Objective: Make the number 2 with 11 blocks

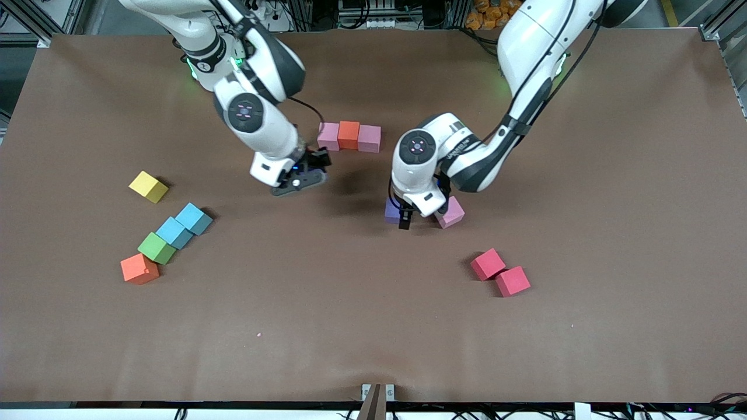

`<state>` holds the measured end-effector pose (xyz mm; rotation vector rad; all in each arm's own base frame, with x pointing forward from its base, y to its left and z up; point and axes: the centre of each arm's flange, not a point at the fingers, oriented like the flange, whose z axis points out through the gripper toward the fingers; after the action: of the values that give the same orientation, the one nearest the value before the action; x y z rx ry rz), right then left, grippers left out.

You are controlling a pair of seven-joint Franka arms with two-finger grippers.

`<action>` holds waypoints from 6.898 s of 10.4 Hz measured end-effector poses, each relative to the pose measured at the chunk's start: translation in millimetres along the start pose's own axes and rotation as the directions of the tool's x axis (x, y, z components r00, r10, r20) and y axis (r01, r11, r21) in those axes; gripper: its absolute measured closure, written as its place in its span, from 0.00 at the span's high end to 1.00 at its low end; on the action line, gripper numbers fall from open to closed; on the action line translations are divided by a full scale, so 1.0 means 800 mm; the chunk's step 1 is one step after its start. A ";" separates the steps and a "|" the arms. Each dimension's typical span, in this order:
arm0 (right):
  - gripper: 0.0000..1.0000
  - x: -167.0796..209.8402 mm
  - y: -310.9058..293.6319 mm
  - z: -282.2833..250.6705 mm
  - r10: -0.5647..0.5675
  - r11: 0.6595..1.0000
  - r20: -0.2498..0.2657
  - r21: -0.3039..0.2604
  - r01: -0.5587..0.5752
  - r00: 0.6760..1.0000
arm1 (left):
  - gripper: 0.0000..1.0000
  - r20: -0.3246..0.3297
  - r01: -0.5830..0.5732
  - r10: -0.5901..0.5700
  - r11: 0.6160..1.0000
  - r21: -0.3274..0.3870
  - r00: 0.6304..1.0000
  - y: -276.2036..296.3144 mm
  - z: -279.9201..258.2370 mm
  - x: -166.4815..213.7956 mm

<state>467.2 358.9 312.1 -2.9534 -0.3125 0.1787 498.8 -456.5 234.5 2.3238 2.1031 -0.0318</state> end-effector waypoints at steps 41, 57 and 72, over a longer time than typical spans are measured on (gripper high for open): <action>0.80 -0.068 -0.156 0.193 0.322 0.938 -0.035 -0.127 -0.324 0.946 | 0.56 0.030 -0.823 0.823 0.568 -0.003 0.568 0.046 0.017 0.048; 1.00 -0.008 0.237 -0.160 -0.017 0.977 -0.001 -0.215 0.017 1.000 | 0.56 0.007 -0.997 0.997 0.083 -0.008 0.083 -0.026 0.013 -0.095; 1.00 -0.122 0.622 0.010 -0.651 0.733 0.138 -0.141 0.665 0.746 | 0.56 0.020 -1.000 1.000 0.017 0.024 0.018 -0.077 0.062 -0.156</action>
<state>469.7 -141.1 226.5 -2.7827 -1.4290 0.1754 424.6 -575.8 188.3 3.1444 -0.1298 -0.0442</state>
